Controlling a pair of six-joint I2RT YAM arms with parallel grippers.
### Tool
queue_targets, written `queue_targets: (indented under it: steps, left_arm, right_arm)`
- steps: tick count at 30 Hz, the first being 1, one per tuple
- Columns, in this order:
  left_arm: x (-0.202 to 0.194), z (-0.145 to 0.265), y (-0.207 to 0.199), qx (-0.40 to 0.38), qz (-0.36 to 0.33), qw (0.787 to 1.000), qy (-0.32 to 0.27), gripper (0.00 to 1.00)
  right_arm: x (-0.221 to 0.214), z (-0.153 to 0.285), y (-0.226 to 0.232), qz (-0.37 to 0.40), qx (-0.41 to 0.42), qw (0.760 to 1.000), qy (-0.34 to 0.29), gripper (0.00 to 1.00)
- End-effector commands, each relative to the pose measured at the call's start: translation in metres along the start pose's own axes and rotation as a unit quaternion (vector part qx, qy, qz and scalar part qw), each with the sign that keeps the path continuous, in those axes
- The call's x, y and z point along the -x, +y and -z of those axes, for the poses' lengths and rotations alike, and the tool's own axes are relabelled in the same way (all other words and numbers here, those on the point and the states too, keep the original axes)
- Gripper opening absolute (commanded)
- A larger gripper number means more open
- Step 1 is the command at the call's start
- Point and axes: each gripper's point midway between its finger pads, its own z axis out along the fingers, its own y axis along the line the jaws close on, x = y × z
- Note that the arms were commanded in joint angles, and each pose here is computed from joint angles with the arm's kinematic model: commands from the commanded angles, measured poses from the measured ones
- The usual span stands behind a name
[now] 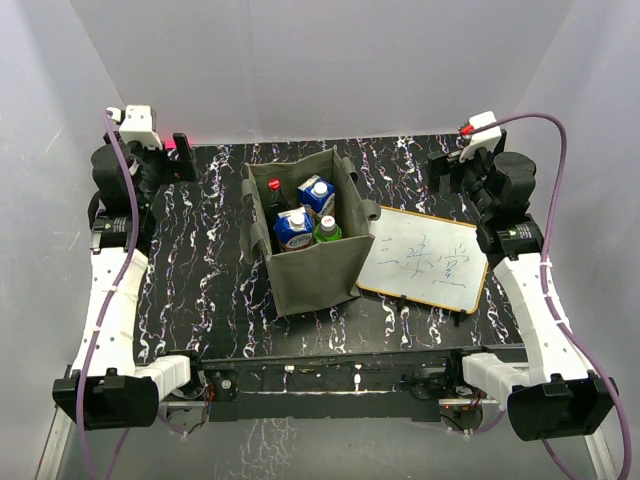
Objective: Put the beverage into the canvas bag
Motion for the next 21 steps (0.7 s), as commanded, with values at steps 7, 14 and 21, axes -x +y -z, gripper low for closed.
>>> queue_targets:
  steps: [7, 14, 21]
  left_arm:
    - [0.034, 0.011, -0.006, -0.02, -0.003, 0.999, -0.026, 0.97]
    - [0.033, 0.023, -0.005, -0.026, -0.02, 0.999, -0.001, 0.97]
    - [0.033, 0.033, -0.011, -0.045, -0.022, 0.999, 0.015, 0.97]
  right_arm:
    - [0.012, 0.008, -0.003, 0.011, -0.011, 0.998, -0.066, 0.99]
    - [0.021, 0.014, 0.003, 0.0, 0.015, 0.999, -0.051, 0.99]
    - [0.022, 0.019, -0.022, -0.015, -0.042, 0.999, -0.012, 0.99]
